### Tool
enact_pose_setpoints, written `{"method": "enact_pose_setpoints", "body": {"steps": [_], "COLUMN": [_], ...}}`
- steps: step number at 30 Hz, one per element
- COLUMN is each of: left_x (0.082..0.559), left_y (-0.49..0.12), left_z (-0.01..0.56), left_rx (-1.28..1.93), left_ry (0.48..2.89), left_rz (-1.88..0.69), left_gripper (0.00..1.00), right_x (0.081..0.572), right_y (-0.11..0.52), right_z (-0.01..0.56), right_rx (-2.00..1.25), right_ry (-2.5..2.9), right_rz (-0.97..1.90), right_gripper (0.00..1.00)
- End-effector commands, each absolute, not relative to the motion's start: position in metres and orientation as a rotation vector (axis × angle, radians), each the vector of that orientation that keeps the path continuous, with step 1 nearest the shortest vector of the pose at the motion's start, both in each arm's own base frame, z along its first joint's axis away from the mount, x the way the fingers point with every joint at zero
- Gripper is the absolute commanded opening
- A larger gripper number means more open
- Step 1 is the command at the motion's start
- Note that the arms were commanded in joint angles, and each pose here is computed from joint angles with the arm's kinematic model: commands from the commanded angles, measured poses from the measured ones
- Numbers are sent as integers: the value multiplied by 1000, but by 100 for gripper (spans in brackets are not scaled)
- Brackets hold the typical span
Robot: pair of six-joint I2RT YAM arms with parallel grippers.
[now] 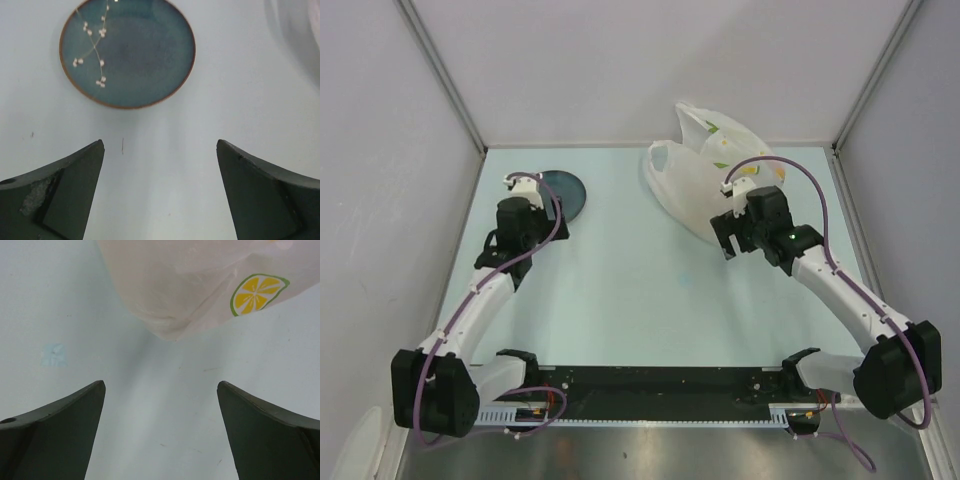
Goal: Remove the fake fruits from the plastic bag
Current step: Move the plate to the center of the board.
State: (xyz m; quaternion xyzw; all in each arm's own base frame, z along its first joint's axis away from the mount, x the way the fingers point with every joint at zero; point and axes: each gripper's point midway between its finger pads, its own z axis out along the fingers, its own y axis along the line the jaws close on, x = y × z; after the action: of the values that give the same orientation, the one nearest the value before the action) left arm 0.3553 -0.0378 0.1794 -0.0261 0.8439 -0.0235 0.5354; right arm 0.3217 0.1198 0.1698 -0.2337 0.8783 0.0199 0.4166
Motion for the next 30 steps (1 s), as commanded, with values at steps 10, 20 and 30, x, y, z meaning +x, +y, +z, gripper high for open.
{"method": "enact_pose_setpoints", "body": {"steps": [10,20,30], "left_x": [333,373,411], "left_y": [13,28,75], "left_z": [139,97,47], "left_rx": [-613,-815,-1205], "left_ry": [2245,2284,2196], "left_rz": [-280,-454,-638], "left_gripper": [100,82,65], "right_x": [308,336,343], "right_y": [191,236,238], "right_z": [211,219,214], "right_rx": [-771,-662,-662], "right_ry": [2082,2124,2128], "right_rz": [338,538,530], "right_gripper": [100,97,97]}}
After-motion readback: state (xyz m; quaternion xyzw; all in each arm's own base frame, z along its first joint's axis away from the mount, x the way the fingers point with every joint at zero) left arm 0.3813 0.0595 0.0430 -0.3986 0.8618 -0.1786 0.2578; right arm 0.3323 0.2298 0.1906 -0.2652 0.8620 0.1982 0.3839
